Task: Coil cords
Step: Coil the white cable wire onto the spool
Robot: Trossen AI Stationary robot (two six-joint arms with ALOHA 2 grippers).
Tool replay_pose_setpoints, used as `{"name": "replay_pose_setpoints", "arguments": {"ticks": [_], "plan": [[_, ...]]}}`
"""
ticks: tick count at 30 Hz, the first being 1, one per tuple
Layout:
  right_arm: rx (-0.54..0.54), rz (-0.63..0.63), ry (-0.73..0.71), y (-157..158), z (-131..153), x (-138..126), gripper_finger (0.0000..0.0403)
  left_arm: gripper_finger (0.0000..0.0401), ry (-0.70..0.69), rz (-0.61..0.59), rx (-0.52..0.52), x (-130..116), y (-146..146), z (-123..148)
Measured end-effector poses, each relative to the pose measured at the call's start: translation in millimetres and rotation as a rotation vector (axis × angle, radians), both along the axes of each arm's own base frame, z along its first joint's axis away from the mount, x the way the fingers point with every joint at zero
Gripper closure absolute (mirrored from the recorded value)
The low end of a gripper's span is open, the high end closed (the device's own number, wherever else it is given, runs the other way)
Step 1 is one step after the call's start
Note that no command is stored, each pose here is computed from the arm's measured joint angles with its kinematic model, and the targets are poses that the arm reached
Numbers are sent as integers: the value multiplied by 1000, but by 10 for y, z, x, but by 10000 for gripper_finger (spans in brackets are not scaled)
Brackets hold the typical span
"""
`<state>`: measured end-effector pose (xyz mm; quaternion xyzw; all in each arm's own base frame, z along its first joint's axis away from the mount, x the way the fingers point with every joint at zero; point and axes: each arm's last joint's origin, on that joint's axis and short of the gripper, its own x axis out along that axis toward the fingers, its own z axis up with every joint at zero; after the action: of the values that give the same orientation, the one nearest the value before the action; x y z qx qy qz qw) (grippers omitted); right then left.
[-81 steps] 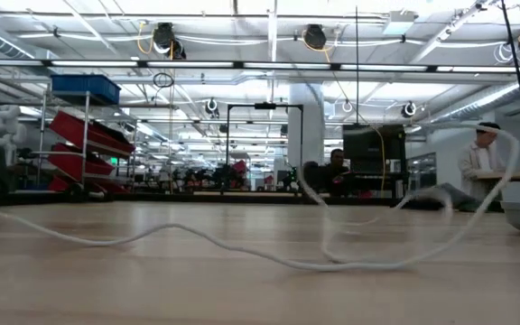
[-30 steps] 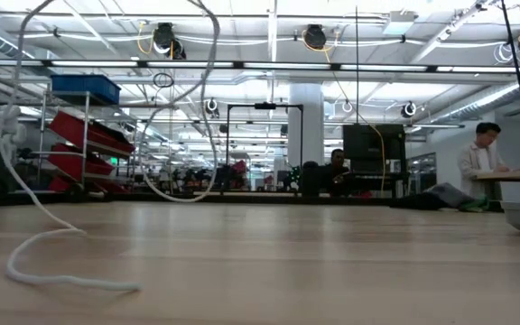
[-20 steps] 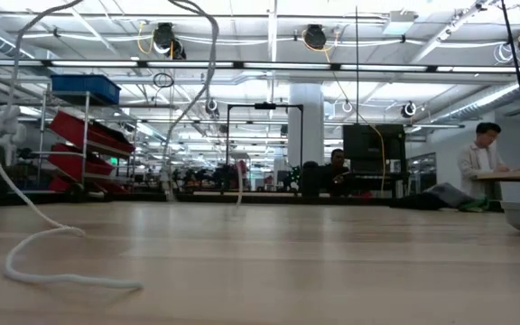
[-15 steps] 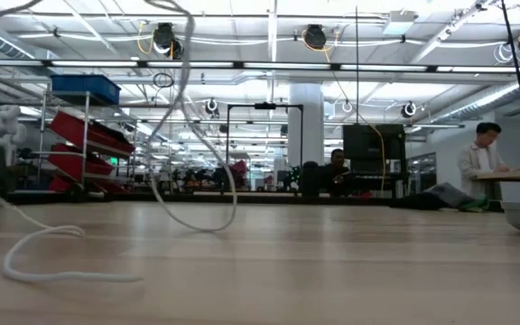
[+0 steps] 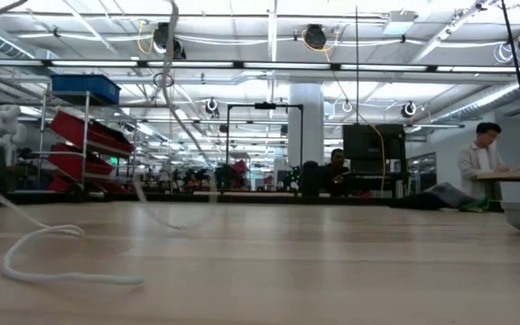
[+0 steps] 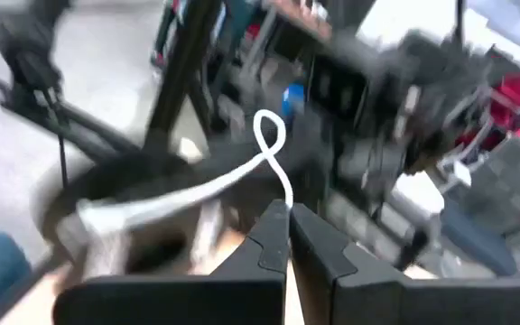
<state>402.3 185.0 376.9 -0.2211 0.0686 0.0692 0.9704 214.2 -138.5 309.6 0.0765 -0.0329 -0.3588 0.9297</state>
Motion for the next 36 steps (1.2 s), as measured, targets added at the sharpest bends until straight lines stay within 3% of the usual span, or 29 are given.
{"name": "replay_pose_setpoints", "arguments": {"ticks": [6,16,31,36], "plan": [[20,35,-44,107,169,-108,403,399,8,19,-6,30,37,-6],[32,17,-40,21,172,-58,403,399,40,54,-41,72,105,-8],[127,62,97,-193,54,29,403,399,49,38,-63,69,101,0],[178,147,130,-282,43,66,403,399,44,19,-66,63,92,6]]}}
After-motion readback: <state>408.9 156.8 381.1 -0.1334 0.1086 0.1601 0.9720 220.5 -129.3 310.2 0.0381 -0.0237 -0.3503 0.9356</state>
